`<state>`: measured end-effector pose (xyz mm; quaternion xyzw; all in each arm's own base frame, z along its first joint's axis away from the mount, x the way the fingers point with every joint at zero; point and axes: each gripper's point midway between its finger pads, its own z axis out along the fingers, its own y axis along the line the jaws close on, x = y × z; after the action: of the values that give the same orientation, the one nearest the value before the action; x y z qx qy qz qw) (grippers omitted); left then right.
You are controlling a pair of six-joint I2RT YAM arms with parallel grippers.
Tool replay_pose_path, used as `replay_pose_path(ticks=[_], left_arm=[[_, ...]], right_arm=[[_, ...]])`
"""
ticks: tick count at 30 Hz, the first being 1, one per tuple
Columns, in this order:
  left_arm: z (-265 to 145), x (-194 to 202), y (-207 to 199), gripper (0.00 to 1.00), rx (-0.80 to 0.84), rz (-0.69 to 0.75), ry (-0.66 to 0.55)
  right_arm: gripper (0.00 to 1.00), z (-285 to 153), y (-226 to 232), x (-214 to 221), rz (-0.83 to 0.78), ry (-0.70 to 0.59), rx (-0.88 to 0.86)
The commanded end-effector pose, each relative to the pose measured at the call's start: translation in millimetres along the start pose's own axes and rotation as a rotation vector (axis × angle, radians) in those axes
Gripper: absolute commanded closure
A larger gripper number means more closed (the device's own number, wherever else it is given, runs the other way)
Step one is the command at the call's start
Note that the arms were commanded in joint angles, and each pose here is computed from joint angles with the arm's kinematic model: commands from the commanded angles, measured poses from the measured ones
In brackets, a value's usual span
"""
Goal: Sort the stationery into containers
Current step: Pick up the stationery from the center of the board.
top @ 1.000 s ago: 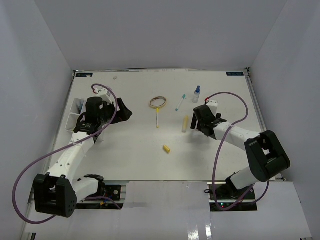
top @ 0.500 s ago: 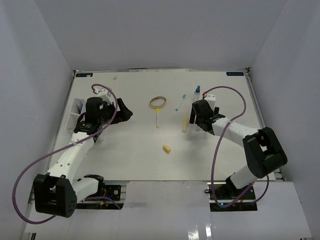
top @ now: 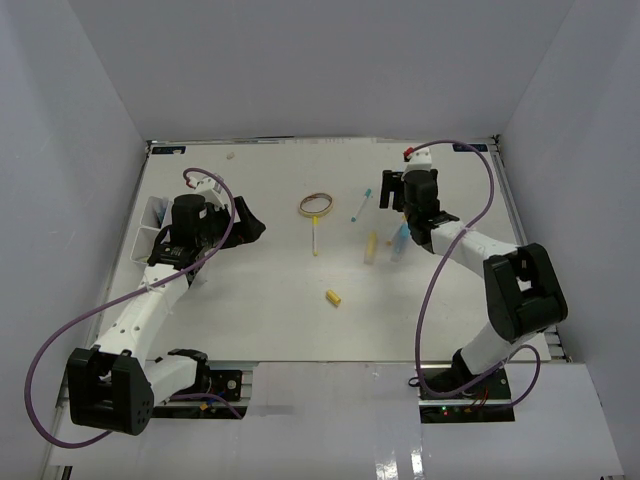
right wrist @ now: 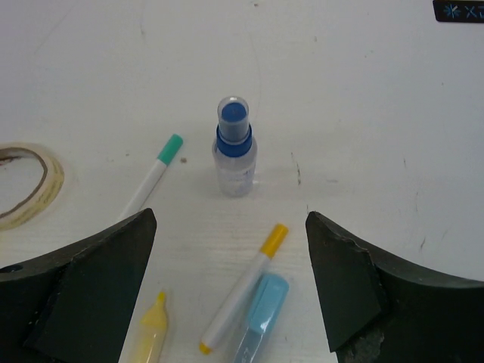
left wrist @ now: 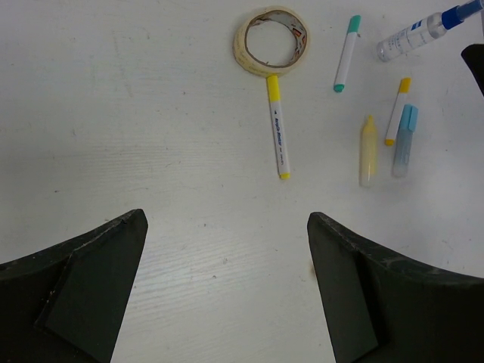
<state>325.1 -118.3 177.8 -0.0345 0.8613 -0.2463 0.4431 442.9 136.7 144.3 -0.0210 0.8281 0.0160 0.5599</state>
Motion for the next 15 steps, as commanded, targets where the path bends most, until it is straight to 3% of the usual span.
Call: replay_pose_path(ticks=[1,15], left_arm=[[-2.7,-2.1,-3.4,0.02,0.014,0.006,-0.014],[1.4,0.2,-0.8,0.02,0.006,0.007,0.002]], right_arm=[[0.14,22.2,8.2,-38.0,-0.032,-0.140,-0.091],[0.16,80.8,11.1,-27.8,-0.060,-0.157,-0.156]])
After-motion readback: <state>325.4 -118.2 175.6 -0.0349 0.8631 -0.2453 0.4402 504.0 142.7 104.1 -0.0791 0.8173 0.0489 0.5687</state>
